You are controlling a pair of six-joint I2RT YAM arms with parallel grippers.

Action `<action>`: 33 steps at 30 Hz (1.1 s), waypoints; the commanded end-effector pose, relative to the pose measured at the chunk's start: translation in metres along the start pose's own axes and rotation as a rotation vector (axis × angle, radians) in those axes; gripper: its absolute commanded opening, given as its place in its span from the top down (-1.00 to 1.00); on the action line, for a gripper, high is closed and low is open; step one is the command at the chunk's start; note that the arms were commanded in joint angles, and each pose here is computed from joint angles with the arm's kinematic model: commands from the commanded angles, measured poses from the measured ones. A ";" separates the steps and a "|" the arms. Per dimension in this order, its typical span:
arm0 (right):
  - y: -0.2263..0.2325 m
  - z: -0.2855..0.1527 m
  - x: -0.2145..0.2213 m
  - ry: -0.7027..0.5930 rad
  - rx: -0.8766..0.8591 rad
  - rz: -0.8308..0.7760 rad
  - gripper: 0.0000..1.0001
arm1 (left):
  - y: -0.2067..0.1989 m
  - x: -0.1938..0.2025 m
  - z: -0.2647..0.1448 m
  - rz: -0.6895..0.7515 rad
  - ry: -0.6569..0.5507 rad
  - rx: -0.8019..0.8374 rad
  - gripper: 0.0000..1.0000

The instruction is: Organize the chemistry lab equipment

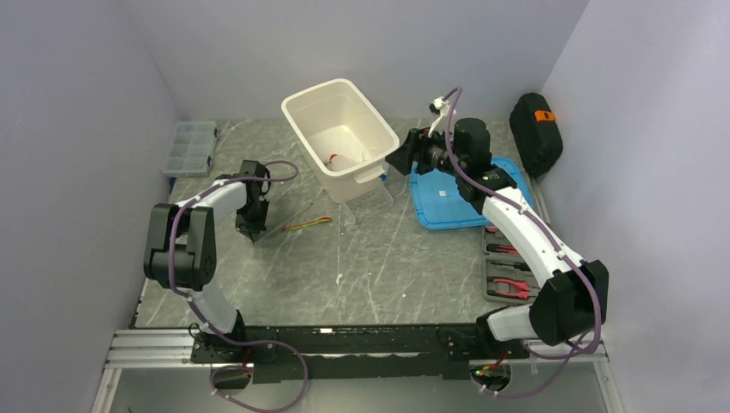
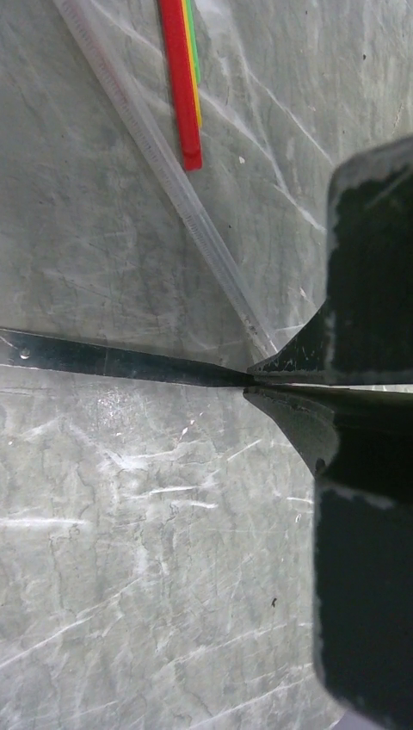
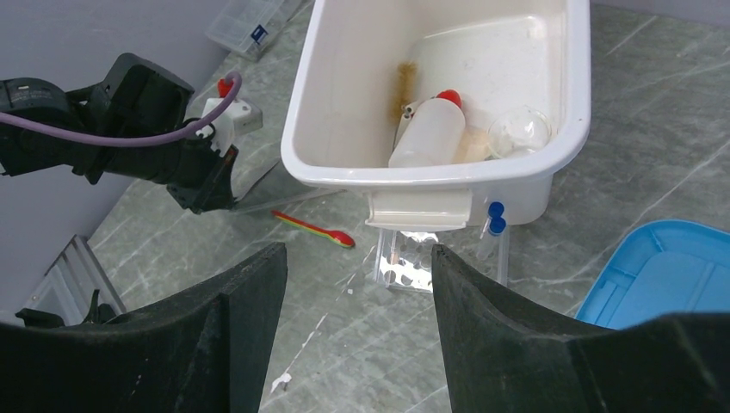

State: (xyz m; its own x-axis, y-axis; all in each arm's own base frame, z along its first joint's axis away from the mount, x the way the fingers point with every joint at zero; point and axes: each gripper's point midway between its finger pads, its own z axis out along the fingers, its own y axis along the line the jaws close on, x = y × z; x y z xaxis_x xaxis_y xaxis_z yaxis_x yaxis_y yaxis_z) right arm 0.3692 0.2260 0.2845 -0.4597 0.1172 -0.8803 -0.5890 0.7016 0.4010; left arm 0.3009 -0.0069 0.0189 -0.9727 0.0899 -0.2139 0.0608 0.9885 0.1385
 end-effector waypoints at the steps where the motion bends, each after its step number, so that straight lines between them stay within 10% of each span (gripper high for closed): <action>1: 0.010 -0.010 -0.023 -0.080 -0.023 -0.031 -0.29 | 0.002 -0.007 -0.006 0.001 -0.019 -0.013 0.92; 12: 0.015 -0.021 -0.029 -0.125 -0.007 0.003 -0.29 | 0.003 -0.032 -0.046 -0.049 -0.226 0.012 1.00; 21: 0.047 -0.039 -0.037 -0.254 -0.105 0.183 -0.29 | -0.041 -0.062 -0.133 0.001 -0.636 0.234 1.00; 33: 0.130 0.046 -0.001 -0.109 -0.187 0.174 -0.44 | -0.117 -0.051 -0.214 0.168 -0.883 0.665 1.00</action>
State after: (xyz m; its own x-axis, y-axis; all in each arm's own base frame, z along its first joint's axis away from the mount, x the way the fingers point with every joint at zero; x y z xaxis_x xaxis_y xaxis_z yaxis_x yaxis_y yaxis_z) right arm 0.3151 0.3145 0.3075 -0.5209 0.2844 -0.8049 -0.5993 0.5496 0.5820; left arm 0.3031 -0.1222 0.1988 -0.5111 0.0630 -0.8572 0.4141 0.8920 -0.1813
